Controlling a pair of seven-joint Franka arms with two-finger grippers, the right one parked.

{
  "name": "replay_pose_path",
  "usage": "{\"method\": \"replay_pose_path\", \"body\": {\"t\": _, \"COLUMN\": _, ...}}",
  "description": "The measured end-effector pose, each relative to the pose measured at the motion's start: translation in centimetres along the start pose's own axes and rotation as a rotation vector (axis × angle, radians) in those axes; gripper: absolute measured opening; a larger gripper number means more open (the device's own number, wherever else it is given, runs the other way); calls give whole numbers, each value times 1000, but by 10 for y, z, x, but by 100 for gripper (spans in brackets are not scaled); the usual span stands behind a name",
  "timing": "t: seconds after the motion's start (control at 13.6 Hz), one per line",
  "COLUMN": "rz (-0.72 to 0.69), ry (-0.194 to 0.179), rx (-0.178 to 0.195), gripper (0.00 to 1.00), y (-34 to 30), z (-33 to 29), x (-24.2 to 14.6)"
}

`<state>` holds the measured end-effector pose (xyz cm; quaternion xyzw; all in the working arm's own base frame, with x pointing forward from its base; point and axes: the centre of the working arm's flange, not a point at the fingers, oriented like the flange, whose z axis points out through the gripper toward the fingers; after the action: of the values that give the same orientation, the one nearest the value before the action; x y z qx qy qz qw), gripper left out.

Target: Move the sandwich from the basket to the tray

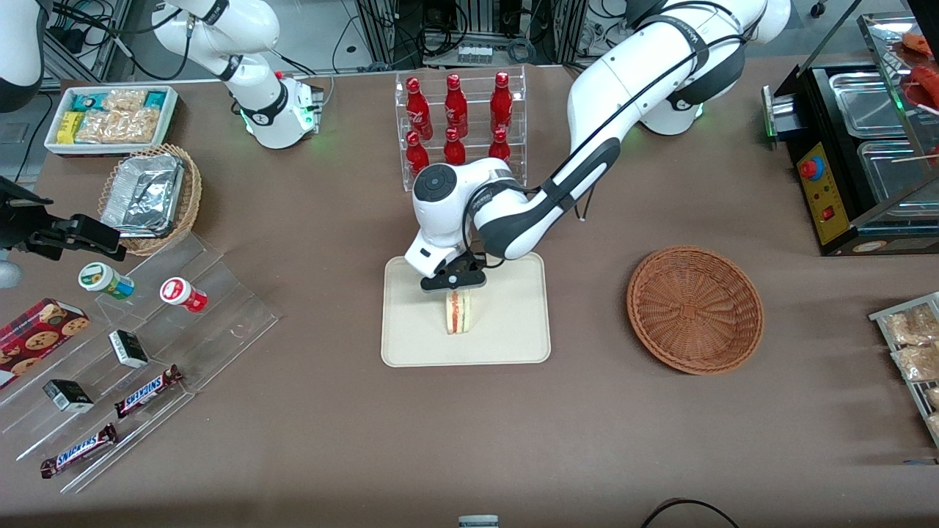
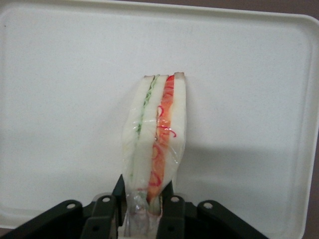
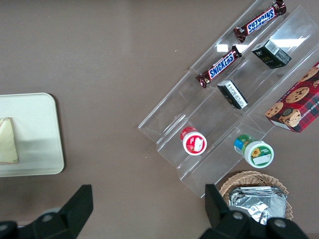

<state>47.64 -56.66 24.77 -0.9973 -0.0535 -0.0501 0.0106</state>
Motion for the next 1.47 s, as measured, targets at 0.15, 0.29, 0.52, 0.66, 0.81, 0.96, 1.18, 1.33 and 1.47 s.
{"method": "replay_pose_path", "body": {"t": 0.15, "rz": -14, "ry": 7, "rx": 12, "gripper": 59, "y": -2, "z": -9, "x": 6}}
{"method": "replay_pose_path", "body": {"t": 0.29, "rz": -68, "ry": 1, "rx": 26, "gripper": 80, "y": -7, "z": -40, "x": 18}}
{"method": "replay_pose_path", "body": {"t": 0.52, "rz": -156, "ry": 9, "rx": 57, "gripper": 99, "y": -33, "z": -129, "x": 40}}
{"method": "replay_pose_path", "body": {"t": 0.66, "rz": -238, "ry": 13, "rx": 80, "gripper": 99, "y": -71, "z": -188, "x": 62}}
{"method": "replay_pose_path", "body": {"t": 0.81, "rz": -332, "ry": 22, "rx": 101, "gripper": 99, "y": -121, "z": -237, "x": 91}}
{"method": "replay_pose_path", "body": {"t": 0.96, "rz": -406, "ry": 26, "rx": 143, "gripper": 99, "y": -167, "z": -270, "x": 110}}
{"method": "replay_pose_path", "body": {"t": 1.18, "rz": -492, "ry": 35, "rx": 167, "gripper": 99, "y": -215, "z": -286, "x": 136}}
{"method": "replay_pose_path", "body": {"t": 1.33, "rz": -496, "ry": 2, "rx": 162, "gripper": 99, "y": -242, "z": -287, "x": 152}}
{"method": "replay_pose_path", "body": {"t": 1.47, "rz": -450, "ry": -52, "rx": 165, "gripper": 99, "y": -275, "z": -297, "x": 162}}
